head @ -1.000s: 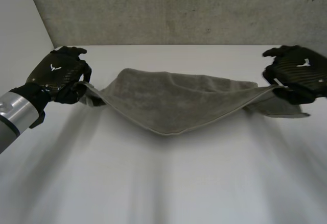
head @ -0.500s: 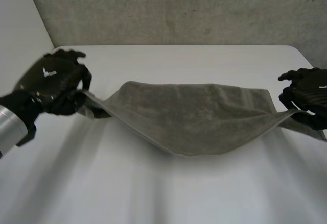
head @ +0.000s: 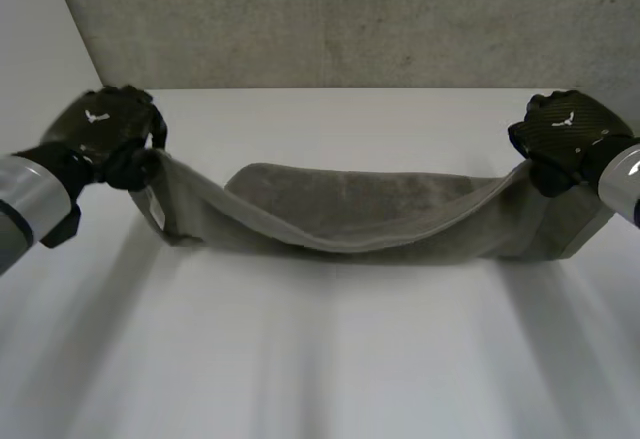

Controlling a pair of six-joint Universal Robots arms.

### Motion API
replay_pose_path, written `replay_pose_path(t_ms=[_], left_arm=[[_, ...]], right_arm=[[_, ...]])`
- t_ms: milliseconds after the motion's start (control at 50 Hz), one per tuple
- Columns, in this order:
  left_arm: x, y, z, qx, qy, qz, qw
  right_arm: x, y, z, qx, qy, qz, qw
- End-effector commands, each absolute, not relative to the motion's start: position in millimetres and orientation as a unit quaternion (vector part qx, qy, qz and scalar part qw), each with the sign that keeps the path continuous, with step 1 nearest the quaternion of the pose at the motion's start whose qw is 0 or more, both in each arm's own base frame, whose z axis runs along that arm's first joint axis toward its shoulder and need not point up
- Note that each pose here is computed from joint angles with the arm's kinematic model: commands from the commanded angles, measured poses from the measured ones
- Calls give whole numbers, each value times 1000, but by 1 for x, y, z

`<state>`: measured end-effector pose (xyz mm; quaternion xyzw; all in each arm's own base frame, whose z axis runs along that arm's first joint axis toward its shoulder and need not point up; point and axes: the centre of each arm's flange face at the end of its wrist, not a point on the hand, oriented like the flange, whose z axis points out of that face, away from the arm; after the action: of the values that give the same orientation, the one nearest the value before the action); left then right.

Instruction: Fold the towel.

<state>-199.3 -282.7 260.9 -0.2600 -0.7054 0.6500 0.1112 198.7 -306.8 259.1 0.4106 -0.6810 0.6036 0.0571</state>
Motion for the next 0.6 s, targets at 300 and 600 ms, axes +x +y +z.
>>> replay_pose_path(t_ms=[300, 600], left_arm=[[-239, -405, 391, -171, -314, 934, -1], [-237, -395, 321, -219, -443, 861, 116]], right_arm=[[279, -392, 402, 268, -321, 903, 94], [281, -373, 317, 369, -458, 809, -28]])
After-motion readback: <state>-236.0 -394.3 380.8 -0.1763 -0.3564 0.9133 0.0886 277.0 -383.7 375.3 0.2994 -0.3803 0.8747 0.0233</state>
